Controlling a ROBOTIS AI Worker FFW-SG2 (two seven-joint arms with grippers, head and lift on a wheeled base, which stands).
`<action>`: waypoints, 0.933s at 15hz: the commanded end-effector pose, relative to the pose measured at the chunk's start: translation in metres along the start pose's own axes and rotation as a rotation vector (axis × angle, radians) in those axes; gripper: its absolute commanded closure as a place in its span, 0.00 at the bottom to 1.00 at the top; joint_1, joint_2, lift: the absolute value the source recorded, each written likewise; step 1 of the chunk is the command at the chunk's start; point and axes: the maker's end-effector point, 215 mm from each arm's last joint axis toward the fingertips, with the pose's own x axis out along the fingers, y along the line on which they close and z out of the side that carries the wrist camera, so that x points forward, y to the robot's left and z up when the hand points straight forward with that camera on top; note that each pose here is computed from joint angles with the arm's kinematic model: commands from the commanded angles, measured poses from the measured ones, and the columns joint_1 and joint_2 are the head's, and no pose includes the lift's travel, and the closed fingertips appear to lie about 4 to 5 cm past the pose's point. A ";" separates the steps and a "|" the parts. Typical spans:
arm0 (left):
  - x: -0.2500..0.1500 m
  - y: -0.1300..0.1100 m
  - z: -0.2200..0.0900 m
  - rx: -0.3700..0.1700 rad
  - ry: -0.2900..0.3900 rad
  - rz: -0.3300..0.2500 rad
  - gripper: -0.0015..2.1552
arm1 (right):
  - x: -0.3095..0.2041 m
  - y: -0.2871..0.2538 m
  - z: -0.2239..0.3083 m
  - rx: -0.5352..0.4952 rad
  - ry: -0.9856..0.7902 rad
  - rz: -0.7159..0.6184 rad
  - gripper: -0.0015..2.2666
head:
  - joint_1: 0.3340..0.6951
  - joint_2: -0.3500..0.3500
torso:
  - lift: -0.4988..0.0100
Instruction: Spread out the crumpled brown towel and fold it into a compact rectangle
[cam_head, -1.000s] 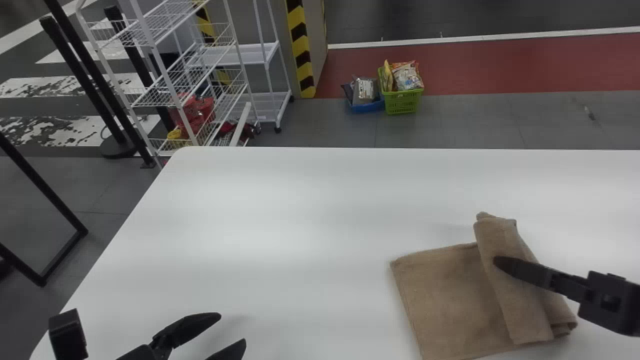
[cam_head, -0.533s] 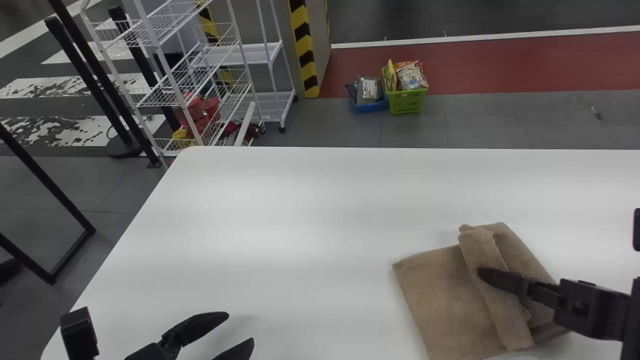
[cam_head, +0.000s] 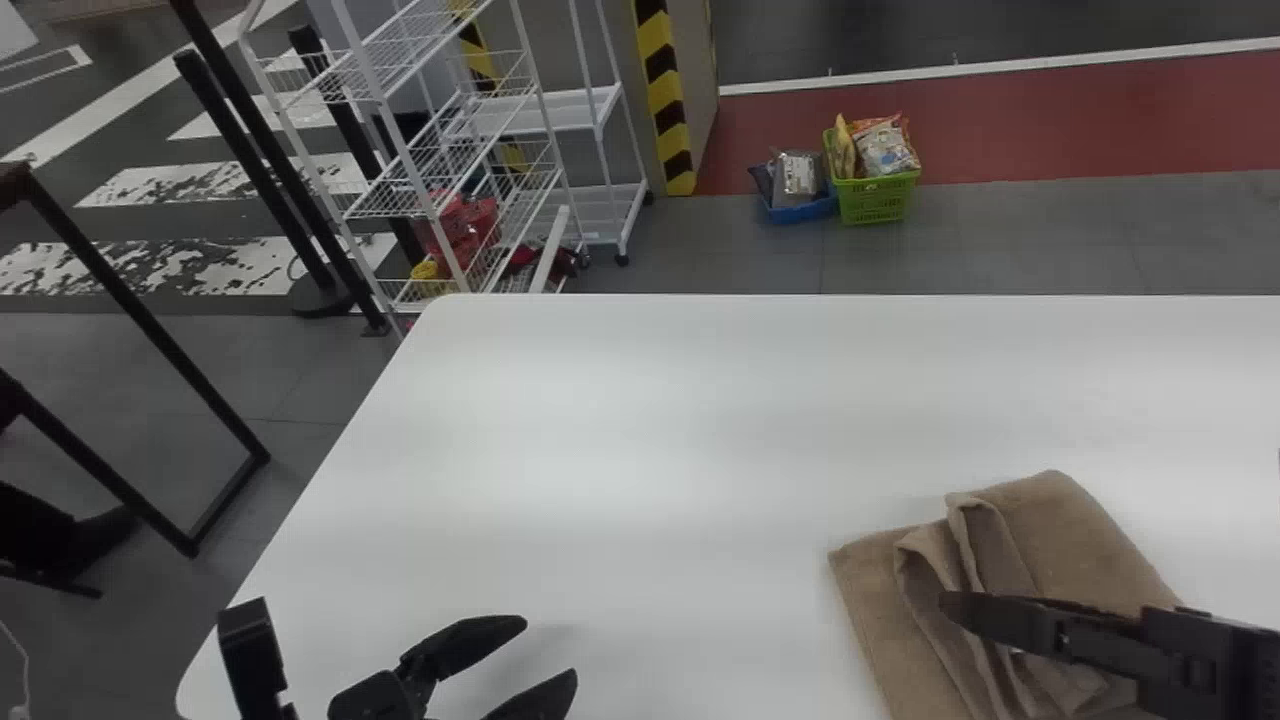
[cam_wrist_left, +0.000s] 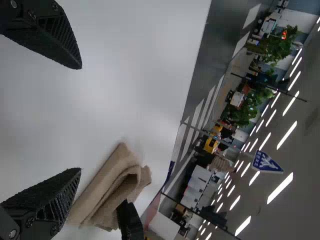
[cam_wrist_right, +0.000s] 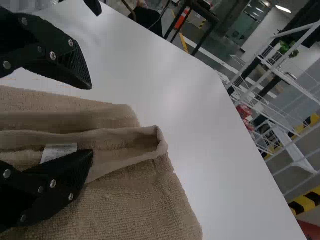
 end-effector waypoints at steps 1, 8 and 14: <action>0.000 -0.001 0.000 -0.001 -0.002 0.000 0.04 | -0.006 0.020 0.007 -0.021 -0.035 0.058 0.02 | 1.00 0.99 | 0.73; 0.004 -0.002 -0.002 -0.004 0.002 -0.005 0.04 | -0.012 0.036 0.018 -0.057 -0.143 0.136 0.32 | 1.00 1.00 | 0.73; 0.003 0.001 -0.005 -0.010 0.002 0.002 0.04 | 0.024 0.040 -0.011 -0.193 -0.082 0.057 0.89 | 1.00 1.00 | 0.73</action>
